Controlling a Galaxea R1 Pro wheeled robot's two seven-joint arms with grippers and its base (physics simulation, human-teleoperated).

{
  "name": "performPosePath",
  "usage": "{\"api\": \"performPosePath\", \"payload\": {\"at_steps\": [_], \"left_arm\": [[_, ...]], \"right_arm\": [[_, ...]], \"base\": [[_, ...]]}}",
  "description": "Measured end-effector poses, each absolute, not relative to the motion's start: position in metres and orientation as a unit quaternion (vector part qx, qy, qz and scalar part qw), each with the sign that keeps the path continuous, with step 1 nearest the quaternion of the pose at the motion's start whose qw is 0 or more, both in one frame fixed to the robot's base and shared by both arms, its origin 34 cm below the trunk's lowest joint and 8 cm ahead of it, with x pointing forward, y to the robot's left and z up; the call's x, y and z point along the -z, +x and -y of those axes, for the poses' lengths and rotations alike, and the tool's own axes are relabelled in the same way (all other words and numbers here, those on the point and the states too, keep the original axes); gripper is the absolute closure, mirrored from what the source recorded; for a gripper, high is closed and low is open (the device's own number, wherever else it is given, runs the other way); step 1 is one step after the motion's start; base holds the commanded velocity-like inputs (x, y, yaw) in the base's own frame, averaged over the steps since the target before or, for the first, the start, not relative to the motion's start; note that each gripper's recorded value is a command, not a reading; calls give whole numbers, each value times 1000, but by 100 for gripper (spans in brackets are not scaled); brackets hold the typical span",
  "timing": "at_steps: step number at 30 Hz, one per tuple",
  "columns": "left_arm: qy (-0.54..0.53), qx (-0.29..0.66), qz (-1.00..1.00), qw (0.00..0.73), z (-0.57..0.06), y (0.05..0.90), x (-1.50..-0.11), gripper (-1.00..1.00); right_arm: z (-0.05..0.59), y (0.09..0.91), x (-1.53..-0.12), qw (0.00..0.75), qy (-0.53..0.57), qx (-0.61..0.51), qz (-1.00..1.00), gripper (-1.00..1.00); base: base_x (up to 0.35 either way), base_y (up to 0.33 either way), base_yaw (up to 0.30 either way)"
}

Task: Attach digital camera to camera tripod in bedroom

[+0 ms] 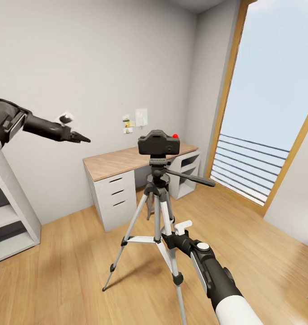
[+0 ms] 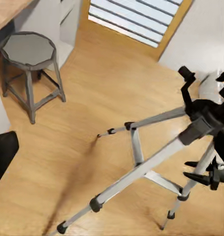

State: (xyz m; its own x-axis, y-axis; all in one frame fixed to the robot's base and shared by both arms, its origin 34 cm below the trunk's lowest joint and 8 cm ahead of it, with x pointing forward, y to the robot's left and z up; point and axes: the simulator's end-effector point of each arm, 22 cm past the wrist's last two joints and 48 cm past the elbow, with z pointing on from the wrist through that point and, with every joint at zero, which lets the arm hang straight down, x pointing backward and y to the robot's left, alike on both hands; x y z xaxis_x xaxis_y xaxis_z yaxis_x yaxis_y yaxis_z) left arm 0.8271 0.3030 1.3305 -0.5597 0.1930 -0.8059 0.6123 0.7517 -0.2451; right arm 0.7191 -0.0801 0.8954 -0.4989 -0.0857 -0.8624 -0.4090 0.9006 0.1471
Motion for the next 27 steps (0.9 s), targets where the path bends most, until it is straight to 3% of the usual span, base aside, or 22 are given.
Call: {"api": "performPosePath", "payload": {"at_steps": [10,14,27], "left_arm": [[100,151,-943,278,-386,813,-1109,-100],[39,153,-972,173,-390,720,-910,-100],[-73,128,-978,150,-404,553,-714,-100]], "right_arm": [[81,720,-896,480,-142,-167,-850,100],[82,720,-896,481,-141,-166,-849,100],[82,720,-896,481,-142,-166,-849,100]], "base": [[0,0,0],[0,0,0],[0,0,0]]}}
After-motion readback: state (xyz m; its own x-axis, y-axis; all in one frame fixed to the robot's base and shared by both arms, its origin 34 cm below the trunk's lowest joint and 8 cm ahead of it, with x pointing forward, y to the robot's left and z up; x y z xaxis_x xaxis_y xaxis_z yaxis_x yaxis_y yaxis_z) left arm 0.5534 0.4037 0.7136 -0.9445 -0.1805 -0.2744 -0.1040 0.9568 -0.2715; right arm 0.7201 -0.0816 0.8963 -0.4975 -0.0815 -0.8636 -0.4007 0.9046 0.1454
